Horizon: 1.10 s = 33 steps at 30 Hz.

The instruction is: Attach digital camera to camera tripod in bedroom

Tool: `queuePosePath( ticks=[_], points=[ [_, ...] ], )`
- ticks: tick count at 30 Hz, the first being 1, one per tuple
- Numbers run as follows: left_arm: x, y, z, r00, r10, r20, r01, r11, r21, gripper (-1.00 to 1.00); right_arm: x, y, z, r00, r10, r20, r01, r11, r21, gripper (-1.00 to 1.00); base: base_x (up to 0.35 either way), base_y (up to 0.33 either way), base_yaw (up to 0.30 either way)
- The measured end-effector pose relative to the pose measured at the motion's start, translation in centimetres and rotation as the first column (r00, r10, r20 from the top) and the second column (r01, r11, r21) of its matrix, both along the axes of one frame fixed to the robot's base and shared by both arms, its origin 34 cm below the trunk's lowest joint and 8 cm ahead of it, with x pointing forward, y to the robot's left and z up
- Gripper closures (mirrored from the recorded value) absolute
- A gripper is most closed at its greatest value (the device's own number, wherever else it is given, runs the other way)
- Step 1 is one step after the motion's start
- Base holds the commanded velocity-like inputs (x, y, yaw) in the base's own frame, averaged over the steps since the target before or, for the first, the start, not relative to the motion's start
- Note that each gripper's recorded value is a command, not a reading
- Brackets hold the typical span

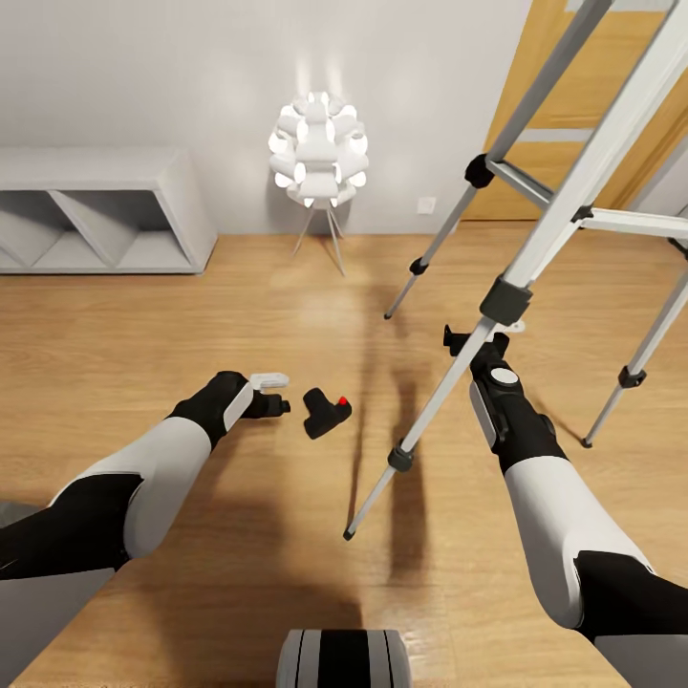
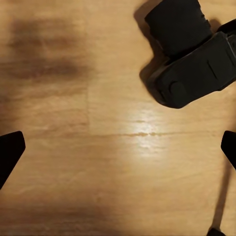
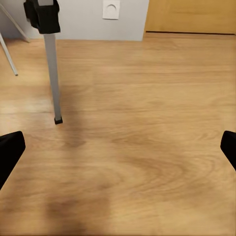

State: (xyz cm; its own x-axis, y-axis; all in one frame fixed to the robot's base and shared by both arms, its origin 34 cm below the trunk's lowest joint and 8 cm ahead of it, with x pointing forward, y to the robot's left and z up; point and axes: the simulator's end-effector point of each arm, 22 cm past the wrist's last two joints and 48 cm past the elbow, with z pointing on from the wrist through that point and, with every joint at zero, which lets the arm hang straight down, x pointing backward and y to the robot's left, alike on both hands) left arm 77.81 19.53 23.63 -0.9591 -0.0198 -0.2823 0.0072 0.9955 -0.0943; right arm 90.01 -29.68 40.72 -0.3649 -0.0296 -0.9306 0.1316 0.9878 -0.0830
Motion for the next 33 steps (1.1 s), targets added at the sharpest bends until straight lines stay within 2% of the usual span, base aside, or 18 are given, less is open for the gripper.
queuePosePath(
  ticks=[5, 15, 18, 19, 23, 26, 30, 33],
  points=[
    [-0.2, 0.0, -0.6, 1.000, 0.000, -0.008, 0.000, 1.000, 0.000, -1.00, -0.1, -0.1, -0.7, 1.000, -0.001, -0.008, 0.001, 1.000, -0.001, -1.00, 0.000, 0.000, 0.000],
    [-1.0, -0.7, -3.9, 0.999, -0.004, -0.042, 0.003, 1.000, -0.007, -1.00, -0.7, -0.1, -5.3, 0.998, 0.000, -0.062, 0.000, 1.000, -0.003, -1.00, 0.000, 0.000, 0.000],
    [0.8, -0.7, -3.4, 1.000, 0.001, 0.003, -0.001, 1.000, -0.009, -1.00, -1.0, -0.1, -6.6, 0.997, -0.001, -0.079, 0.000, 1.000, -0.003, -1.00, 0.000, 0.000, 0.000],
    [2.3, -0.8, -2.5, 0.999, 0.004, 0.044, -0.003, 1.000, -0.012, -1.00, -1.0, -0.1, -7.1, 0.996, -0.001, -0.084, 0.000, 1.000, -0.003, -1.00, 0.000, 0.000, 0.000],
    [4.6, -1.5, -1.2, 0.995, 0.006, 0.101, -0.003, 1.000, -0.024, -1.00, -1.4, -0.1, -8.9, 0.994, 0.000, -0.106, 0.000, 1.000, -0.003, -1.00, 0.000, 0.000, 0.000],
    [5.5, -1.9, -0.4, 0.995, 0.000, 0.100, 0.003, 1.000, -0.029, -1.00, -1.7, -0.1, -10.3, 0.992, 0.000, -0.123, 0.000, 1.000, -0.003, -1.00, 0.000, 0.000, 0.000],
    [5.7, -2.7, -0.6, 0.995, -0.034, 0.094, 0.036, 0.999, -0.019, -1.00, -2.2, -0.1, -12.1, 0.989, 0.000, -0.145, -0.001, 1.000, -0.004, -1.00, 0.000, 0.000, 0.000],
    [5.3, -3.7, -1.4, 0.991, -0.102, 0.087, 0.101, 0.995, 0.016, -1.00, -2.5, -0.2, -13.4, 0.987, 0.000, -0.161, -0.001, 1.000, -0.006, -1.00, 0.000, 0.000, 0.000]
  ],
)
